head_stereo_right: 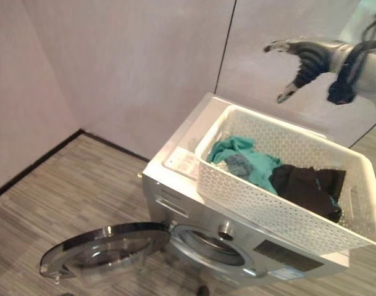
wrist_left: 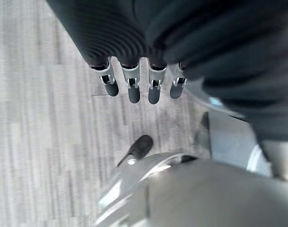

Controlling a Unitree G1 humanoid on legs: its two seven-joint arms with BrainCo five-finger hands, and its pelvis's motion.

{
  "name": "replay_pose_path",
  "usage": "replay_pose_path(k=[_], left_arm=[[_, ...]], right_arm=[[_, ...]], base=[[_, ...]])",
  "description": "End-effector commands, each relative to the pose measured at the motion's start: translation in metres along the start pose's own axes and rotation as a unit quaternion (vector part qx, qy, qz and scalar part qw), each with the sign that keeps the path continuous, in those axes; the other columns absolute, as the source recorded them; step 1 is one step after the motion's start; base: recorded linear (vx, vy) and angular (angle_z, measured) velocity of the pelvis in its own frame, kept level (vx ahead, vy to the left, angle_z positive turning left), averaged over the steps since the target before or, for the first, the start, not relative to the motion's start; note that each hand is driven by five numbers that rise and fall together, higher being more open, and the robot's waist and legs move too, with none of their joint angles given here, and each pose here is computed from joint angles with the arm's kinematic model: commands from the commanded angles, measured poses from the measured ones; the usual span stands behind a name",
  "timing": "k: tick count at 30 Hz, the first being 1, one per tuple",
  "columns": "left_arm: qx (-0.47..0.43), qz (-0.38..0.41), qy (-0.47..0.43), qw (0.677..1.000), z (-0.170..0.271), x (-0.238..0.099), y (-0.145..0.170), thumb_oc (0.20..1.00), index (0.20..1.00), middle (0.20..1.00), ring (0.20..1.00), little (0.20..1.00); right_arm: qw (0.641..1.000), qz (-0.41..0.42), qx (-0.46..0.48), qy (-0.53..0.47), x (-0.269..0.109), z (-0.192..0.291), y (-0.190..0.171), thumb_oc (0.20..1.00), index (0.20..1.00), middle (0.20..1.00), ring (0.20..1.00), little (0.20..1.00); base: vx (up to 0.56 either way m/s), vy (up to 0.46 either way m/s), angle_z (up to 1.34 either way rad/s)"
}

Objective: Grab the laundry basket,head to the washer,open it,put in the laundry and shut it.

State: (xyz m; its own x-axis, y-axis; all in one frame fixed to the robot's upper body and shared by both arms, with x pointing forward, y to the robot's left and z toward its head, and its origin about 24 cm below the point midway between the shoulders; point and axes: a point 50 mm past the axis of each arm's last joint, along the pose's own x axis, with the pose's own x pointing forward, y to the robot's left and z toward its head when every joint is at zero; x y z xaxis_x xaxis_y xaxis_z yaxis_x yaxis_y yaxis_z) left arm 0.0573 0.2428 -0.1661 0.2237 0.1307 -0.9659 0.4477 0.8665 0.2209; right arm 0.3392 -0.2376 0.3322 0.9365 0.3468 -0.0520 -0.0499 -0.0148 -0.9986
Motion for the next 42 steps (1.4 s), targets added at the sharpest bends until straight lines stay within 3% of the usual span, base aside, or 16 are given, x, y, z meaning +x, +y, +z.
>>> replay_pose_path(k=[1,6,19,25,27,29,30,32,38,42], left_arm=[[-0.003,-0.01,0.027,1.0,-0.014,-0.002,-0.002,1.0,1.0,1.0,1.0,1.0],[-0.007,-0.012,0.022,1.0,-0.011,-0.001,-0.002,1.0,1.0,1.0,1.0,1.0],[-0.009,-0.013,-0.004,1.0,0.002,0.001,-0.005,1.0,1.0,1.0,1.0,1.0],[-0.01,-0.015,-0.006,1.0,0.003,0.001,-0.006,1.0,1.0,1.0,1.0,1.0],[-0.011,-0.014,-0.01,1.0,0.006,0.001,-0.007,1.0,1.0,1.0,1.0,1.0],[-0.01,-0.012,-0.009,1.0,0.005,0.001,-0.006,1.0,1.0,1.0,1.0,1.0],[-0.002,-0.007,-0.016,1.0,0.012,0.002,-0.004,1.0,1.0,1.0,1.0,1.0],[0.007,0.001,-0.018,1.0,0.014,0.002,-0.001,1.0,1.0,1.0,1.0,1.0],[0.014,0.008,-0.02,1.0,0.019,0.002,0.002,1.0,1.0,1.0,1.0,1.0],[0.013,0.011,-0.02,1.0,0.021,0.002,0.003,1.0,1.0,1.0,1.0,1.0]], right_arm=[[0.998,-0.01,0.054,0.019,-0.004,-0.012,0.003,1.0,1.0,1.0,1.0,1.0],[0.999,0.032,0.012,-0.008,-0.002,0.007,0.011,1.0,1.0,1.0,1.0,1.0],[0.991,0.079,0.041,-0.104,-0.013,0.039,0.051,1.0,1.0,1.0,1.0,1.0],[0.987,0.112,0.011,-0.116,-0.015,0.049,0.06,1.0,1.0,1.0,1.0,1.0],[0.991,0.072,-0.053,-0.095,-0.014,0.044,0.057,1.0,1.0,1.0,1.0,1.0],[0.992,0.071,-0.052,-0.095,-0.014,0.043,0.058,1.0,1.0,1.0,1.0,1.0],[0.994,0.016,-0.067,-0.089,-0.01,0.042,0.051,1.0,1.0,1.0,1.0,1.0],[0.991,-0.016,-0.085,-0.105,-0.005,0.051,0.044,1.0,1.0,1.0,1.0,1.0],[0.988,-0.007,-0.124,-0.089,0.022,0.059,0.059,1.0,1.0,1.0,1.0,1.0],[0.992,0.002,-0.091,-0.086,0.036,0.06,0.076,1.0,1.0,1.0,1.0,1.0]], base=[[0.02,0.007,0.16],[0.01,0.002,0.02],[0.0,0.0,-0.01],[0.0,0.0,0.0],[0.0,0.0,0.0],[0.0,0.0,0.0],[0.0,0.0,0.0],[-0.02,0.001,-0.03],[-0.01,0.001,-0.01],[-0.01,0.006,-0.02]])
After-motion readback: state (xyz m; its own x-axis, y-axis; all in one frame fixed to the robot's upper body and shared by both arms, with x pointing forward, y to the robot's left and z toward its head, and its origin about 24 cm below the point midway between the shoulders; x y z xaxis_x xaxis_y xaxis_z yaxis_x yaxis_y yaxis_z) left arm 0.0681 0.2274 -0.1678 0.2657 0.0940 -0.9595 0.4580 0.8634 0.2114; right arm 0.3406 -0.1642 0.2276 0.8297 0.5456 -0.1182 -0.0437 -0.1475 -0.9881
